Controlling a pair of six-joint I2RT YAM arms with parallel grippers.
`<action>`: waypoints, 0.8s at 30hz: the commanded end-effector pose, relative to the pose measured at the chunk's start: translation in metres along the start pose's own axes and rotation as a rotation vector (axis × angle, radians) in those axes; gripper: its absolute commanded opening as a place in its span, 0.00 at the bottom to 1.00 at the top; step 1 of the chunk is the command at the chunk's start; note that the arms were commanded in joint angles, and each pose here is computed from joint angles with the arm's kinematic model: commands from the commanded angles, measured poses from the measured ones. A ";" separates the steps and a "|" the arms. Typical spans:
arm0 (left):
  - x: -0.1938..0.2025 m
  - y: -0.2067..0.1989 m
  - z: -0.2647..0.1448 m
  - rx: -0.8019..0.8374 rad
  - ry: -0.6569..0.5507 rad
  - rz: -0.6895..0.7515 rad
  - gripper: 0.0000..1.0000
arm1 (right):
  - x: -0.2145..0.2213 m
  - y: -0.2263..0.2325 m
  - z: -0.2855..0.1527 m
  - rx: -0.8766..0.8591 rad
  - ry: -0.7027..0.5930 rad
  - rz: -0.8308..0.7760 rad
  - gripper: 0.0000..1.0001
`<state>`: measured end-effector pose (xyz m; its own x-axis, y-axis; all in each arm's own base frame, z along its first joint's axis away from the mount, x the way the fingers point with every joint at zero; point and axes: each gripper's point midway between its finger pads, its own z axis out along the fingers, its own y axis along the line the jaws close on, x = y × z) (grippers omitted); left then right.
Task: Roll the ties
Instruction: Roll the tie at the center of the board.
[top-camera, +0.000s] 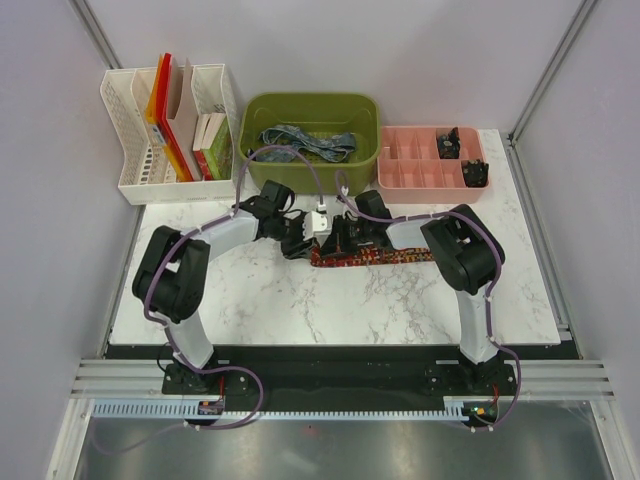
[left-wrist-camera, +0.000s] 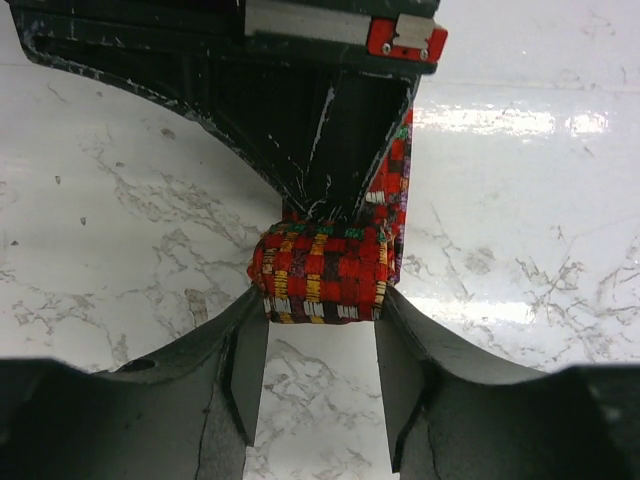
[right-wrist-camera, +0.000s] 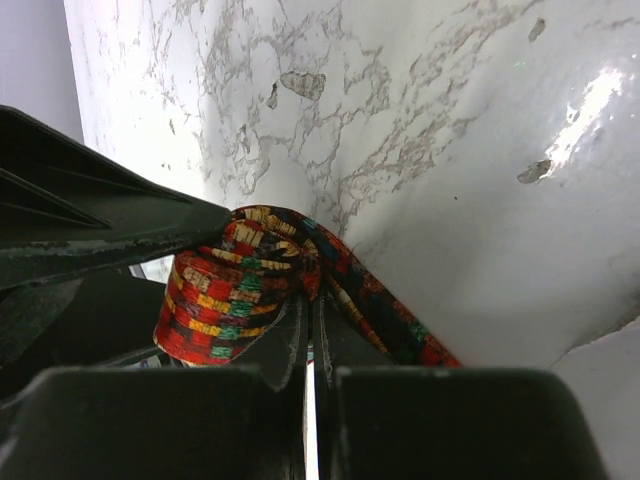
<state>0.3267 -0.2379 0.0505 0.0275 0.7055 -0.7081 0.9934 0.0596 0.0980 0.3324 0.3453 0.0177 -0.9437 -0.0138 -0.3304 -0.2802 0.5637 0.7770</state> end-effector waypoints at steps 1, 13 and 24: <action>-0.041 0.006 0.013 0.018 -0.091 0.010 0.47 | 0.030 -0.026 0.009 0.090 0.051 0.063 0.00; -0.031 -0.027 0.036 0.105 0.046 0.028 0.48 | 0.016 -0.003 0.007 -0.021 -0.055 0.118 0.06; -0.042 -0.045 0.026 0.164 -0.002 -0.121 0.54 | 0.018 0.018 0.004 -0.196 -0.145 0.200 0.04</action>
<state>0.3145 -0.2657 0.0494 -0.0303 0.7647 -0.6437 0.9973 0.0661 0.0316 0.3175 0.3411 0.0180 -0.9541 0.1996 -0.2234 -0.1130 0.4507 0.8855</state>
